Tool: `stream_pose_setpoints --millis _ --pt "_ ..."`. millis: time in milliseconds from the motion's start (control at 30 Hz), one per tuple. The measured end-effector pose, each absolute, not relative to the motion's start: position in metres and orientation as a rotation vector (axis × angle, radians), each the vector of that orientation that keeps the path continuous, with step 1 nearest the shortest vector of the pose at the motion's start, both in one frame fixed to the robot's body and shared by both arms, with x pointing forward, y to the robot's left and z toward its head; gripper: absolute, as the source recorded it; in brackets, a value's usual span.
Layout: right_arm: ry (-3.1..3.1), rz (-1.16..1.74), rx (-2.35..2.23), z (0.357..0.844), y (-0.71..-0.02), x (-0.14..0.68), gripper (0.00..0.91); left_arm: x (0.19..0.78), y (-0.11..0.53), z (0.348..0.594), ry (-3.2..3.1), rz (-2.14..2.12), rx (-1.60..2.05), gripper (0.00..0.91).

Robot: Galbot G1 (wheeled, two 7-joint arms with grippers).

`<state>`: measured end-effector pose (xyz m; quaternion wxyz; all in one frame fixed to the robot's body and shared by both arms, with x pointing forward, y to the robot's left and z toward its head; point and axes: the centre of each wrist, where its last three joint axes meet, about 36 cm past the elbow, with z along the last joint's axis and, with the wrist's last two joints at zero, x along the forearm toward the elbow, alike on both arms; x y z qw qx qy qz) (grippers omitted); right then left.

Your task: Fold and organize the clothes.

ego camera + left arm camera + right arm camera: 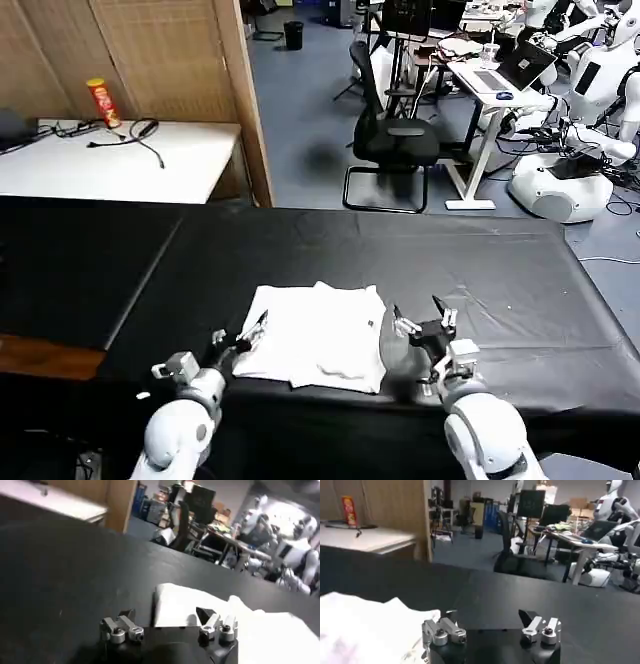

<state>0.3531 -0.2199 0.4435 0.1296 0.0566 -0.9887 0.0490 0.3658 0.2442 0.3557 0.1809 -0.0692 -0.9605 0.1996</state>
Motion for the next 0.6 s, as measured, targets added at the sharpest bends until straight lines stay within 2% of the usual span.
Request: stream_pose_setpoints --millis 33,67,400,600 --pt "-2.876 0.14 0.166 0.444 -0.22 0.353 0.878 0.364 0.244 0.355 -2.707 0.576 -0.196 0.137" --pt "-2.879 0.137 0.168 0.445 -0.219 0.352 0.878 0.362 0.244 0.353 -2.701 0.592 -0.195 0.0" --pt "-2.903 0.128 0.173 0.448 -0.222 0.352 0.878 0.357 0.248 0.35 -2.633 0.722 -0.189 0.0" --pt "-2.907 0.124 0.162 0.449 -0.224 0.352 0.878 0.362 0.248 0.359 -2.644 0.676 -0.212 0.0"
